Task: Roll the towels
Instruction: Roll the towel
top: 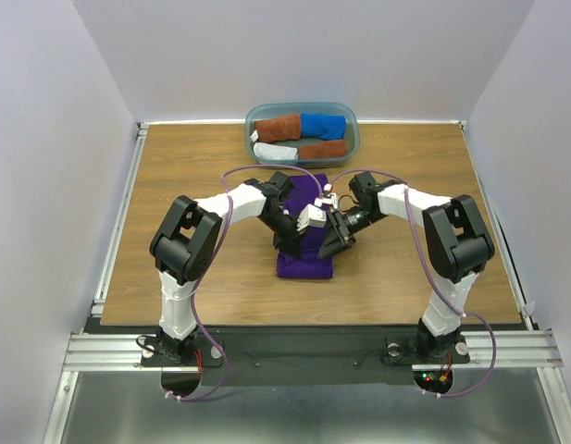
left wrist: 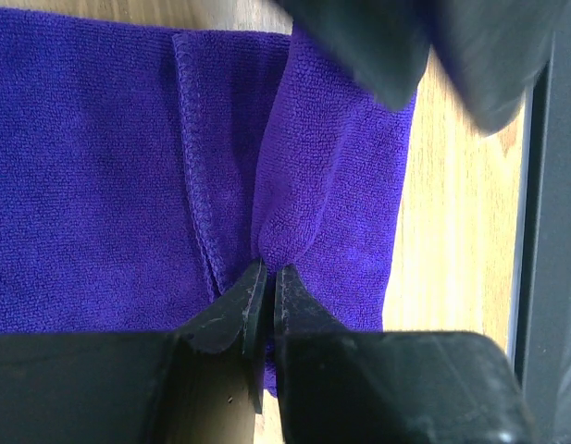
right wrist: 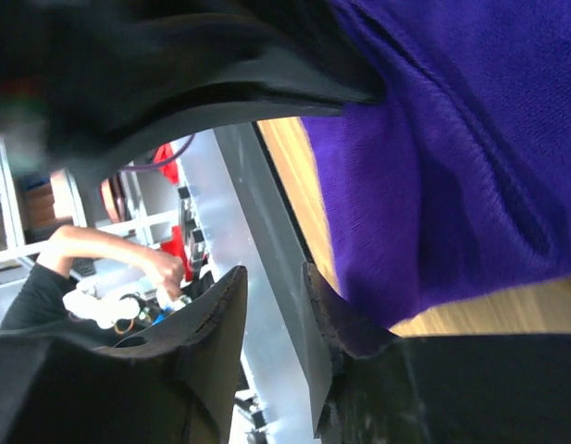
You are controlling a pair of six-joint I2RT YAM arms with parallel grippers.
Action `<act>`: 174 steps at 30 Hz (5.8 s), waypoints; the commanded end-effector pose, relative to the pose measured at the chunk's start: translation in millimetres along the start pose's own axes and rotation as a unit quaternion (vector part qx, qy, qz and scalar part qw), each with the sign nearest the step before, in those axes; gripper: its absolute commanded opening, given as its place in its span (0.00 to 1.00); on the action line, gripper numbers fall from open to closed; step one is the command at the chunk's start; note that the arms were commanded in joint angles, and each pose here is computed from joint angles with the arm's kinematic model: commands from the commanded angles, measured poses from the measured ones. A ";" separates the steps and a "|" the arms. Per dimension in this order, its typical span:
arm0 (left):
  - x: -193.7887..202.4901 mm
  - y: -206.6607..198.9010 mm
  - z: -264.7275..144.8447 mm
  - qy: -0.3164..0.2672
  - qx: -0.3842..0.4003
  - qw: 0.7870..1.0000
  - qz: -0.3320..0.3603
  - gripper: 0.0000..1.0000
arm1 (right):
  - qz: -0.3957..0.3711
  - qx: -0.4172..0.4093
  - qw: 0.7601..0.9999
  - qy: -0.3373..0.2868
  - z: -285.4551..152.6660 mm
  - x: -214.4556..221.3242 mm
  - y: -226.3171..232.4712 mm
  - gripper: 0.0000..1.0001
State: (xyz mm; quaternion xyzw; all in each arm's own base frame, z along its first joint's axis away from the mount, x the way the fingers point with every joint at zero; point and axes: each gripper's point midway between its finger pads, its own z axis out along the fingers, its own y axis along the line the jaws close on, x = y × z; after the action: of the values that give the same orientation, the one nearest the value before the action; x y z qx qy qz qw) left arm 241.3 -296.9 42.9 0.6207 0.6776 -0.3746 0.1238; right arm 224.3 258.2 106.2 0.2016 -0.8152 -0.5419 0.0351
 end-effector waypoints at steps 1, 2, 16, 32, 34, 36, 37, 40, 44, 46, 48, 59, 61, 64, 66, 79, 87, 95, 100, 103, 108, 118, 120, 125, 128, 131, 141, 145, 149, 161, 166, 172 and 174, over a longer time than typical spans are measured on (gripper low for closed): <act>-13.5 7.6 -7.5 -0.018 -0.008 1.000 0.008 0.01 | 0.007 0.001 1.000 0.015 16.2 -1.5 -14.1 0.34; -13.0 7.7 -7.8 -0.017 -0.009 1.000 0.009 0.01 | 0.015 0.010 1.000 0.016 18.3 -1.9 -20.3 0.34; 20.8 28.0 -57.3 0.001 -0.092 0.996 0.010 0.46 | 0.061 0.089 0.994 0.031 30.1 6.2 -76.9 0.27; -15.9 -26.1 -76.5 0.004 -0.310 0.908 0.282 0.66 | 0.075 0.064 0.995 0.034 34.0 4.6 -72.9 0.28; -10.8 -41.3 -52.8 0.011 -0.301 0.902 0.310 0.67 | 0.080 0.061 0.994 0.036 35.1 5.4 -74.0 0.28; -4.9 -49.8 -34.9 0.023 -0.300 0.897 0.323 0.67 | 0.081 0.059 0.994 0.036 35.3 5.1 -73.3 0.28; -8.4 -49.7 -31.3 0.019 -0.304 0.893 0.330 0.68 | 0.081 0.059 0.994 0.036 35.5 5.3 -73.7 0.28; -9.9 -54.0 -17.3 0.022 -0.307 0.883 0.353 0.68 | 0.083 0.060 0.994 0.038 35.7 7.3 -75.1 0.28; -1.0 -51.9 -1.9 0.039 -0.313 0.875 0.368 0.69 | 0.087 0.060 0.994 0.040 36.8 8.6 -77.2 0.28; -2.6 -50.8 3.1 0.034 -0.320 0.870 0.374 0.70 | 0.088 0.060 0.993 0.041 37.2 8.7 -78.2 0.28; 0.8 -44.9 6.5 0.040 -0.333 0.863 0.379 0.70 | 0.092 0.057 0.993 0.043 38.0 9.7 -78.8 0.28; 35.6 -41.6 31.9 0.107 -0.271 0.895 0.336 0.28 | 0.084 0.059 0.994 0.040 35.6 8.2 -75.6 0.29; 29.7 -58.5 35.6 0.087 -0.222 0.921 0.308 0.23 | 0.067 0.059 0.996 0.025 27.8 0.8 -68.1 0.33; 30.9 -81.3 38.9 0.080 -0.140 0.949 0.272 0.20 | 0.042 0.064 0.997 -0.005 9.9 -14.3 -59.3 0.51; 27.1 -94.5 43.5 0.069 -0.087 0.962 0.249 0.20 | 0.011 0.081 0.996 -0.035 -7.6 -27.0 -47.0 0.65; 27.9 -88.4 31.6 0.046 0.093 0.994 0.027 0.17 | -0.205 0.230 0.927 -0.212 -135.8 -40.0 11.5 0.82; 33.9 -78.1 37.9 0.032 0.184 0.980 -0.071 0.17 | -0.314 0.273 0.898 -0.141 -134.4 11.3 36.4 1.00; 51.9 -51.9 46.5 0.048 0.195 0.970 -0.133 0.19 | -0.406 0.333 0.850 -0.044 -79.4 19.6 17.1 0.89; 62.1 -39.6 47.0 0.063 0.190 0.967 -0.157 0.19 | -0.480 0.369 0.796 -0.025 -44.5 0.8 14.5 0.85; 64.5 -34.1 46.8 0.066 0.184 0.967 -0.161 0.19 | -0.517 0.363 0.775 -0.021 -12.6 -0.9 18.7 0.83; 63.3 -28.1 46.3 0.069 0.179 0.968 -0.164 0.19 | -0.540 0.348 0.767 -0.002 19.8 3.8 8.7 0.77; 61.7 -20.8 46.3 0.065 0.177 0.968 -0.164 0.20 | -0.566 0.346 0.748 0.035 51.6 10.9 -29.4 0.74; 61.1 -20.1 45.0 0.065 0.175 0.969 -0.161 0.20 | -0.563 0.346 0.749 0.046 54.3 16.1 -40.1 0.73; 53.5 -18.8 34.7 0.051 0.164 0.973 -0.154 0.25 | -0.548 0.325 0.768 0.071 63.0 35.2 -55.6 0.30; 43.4 -21.5 22.7 0.037 0.156 0.977 -0.141 0.31 | -0.537 0.305 0.784 0.071 67.3 41.7 -51.9 0.10; 34.0 -26.5 6.1 0.024 0.148 0.980 -0.130 0.41 | -0.517 0.274 0.807 0.085 69.5 51.7 -48.3 0.01; 40.8 -10.0 -64.2 -0.022 0.074 0.987 -0.140 0.64 | -0.414 0.177 0.883 0.132 70.4 85.7 -40.0 0.01; 39.0 9.8 -110.9 -0.072 -0.014 0.989 -0.129 0.68 | -0.363 0.127 0.917 0.110 68.3 72.6 -25.9 0.01; 25.8 12.6 -143.3 -0.091 -0.116 0.985 -0.084 0.71 | -0.305 0.089 0.942 0.105 67.0 63.9 -26.1 0.01; 9.0 -54.7 -105.4 -0.047 -0.316 0.929 0.189 0.87 | -0.153 0.001 0.981 0.119 75.3 51.2 -36.0 0.02; 10.1 -69.4 -64.9 -0.012 -0.330 0.903 0.274 0.96 | -0.118 -0.013 0.985 0.128 75.5 49.6 -39.9 0.03; -5.4 -84.0 -28.2 -0.001 -0.312 0.873 0.376 0.99 | -0.085 -0.023 0.987 0.138 77.9 47.8 -48.7 0.04; -4.0 -84.4 -18.9 0.006 -0.308 0.868 0.389 0.99 | -0.080 -0.025 0.987 0.139 77.6 46.0 -49.9 0.05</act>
State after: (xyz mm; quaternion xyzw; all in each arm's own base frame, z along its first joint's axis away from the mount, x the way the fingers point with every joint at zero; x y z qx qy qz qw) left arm 156.5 -265.7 80.9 0.7638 0.4992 -0.1028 0.3961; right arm 178.0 299.4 36.6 0.3430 -0.7592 -0.5465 0.0857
